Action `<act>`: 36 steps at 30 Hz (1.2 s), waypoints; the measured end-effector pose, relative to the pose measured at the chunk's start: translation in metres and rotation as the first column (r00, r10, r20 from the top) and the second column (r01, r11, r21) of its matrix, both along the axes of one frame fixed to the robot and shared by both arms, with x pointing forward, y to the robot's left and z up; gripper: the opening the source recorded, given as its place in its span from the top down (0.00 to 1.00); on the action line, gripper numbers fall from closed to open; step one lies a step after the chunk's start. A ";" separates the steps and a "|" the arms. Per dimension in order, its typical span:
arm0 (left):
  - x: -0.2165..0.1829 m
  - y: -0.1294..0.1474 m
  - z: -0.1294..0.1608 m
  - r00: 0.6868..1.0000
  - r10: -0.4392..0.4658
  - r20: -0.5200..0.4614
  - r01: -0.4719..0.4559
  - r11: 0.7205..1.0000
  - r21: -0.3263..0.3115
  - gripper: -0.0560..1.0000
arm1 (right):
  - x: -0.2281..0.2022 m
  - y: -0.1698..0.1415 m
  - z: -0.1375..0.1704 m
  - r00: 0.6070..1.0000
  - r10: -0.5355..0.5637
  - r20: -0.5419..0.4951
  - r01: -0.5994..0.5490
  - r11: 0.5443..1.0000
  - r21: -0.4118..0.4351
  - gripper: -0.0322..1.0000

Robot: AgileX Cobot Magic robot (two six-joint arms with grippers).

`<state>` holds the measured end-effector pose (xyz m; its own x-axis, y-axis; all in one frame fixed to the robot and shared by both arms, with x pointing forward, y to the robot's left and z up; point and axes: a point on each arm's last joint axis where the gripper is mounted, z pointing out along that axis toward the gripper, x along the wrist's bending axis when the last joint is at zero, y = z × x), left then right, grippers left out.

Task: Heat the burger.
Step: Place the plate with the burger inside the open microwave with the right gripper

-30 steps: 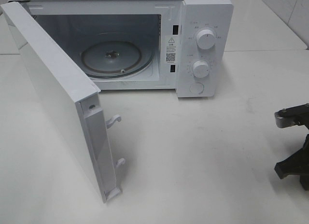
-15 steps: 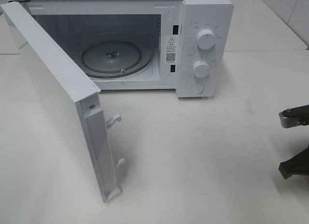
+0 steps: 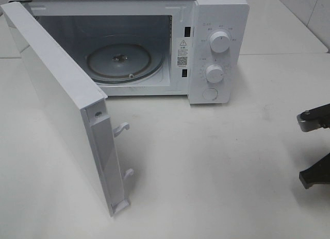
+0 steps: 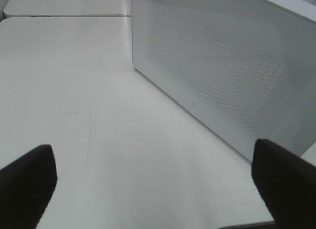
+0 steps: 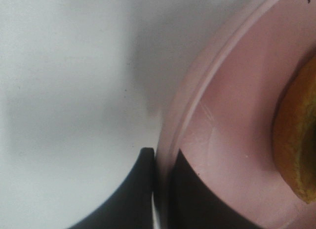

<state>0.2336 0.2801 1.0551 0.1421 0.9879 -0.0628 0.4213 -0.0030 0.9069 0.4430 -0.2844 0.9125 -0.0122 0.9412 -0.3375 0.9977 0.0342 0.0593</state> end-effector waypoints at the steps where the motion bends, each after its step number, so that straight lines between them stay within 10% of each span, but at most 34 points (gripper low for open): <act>1: 0.000 0.000 0.000 1.000 0.000 0.000 0.000 1.000 0.000 0.00 | -0.001 0.002 0.001 1.000 0.007 0.001 -0.007 1.000 -0.027 0.94; 36: 0.000 0.000 0.000 1.000 0.000 0.000 0.000 1.000 0.000 0.00 | -0.044 0.062 0.047 0.928 0.370 0.036 -0.357 0.915 -0.187 0.94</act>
<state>0.2336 0.2801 1.0551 0.1421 0.9879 -0.0628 0.4213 -0.0030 0.9069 0.3986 -0.2226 0.9596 -0.3133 0.8024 -0.5079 0.9080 0.4098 0.0874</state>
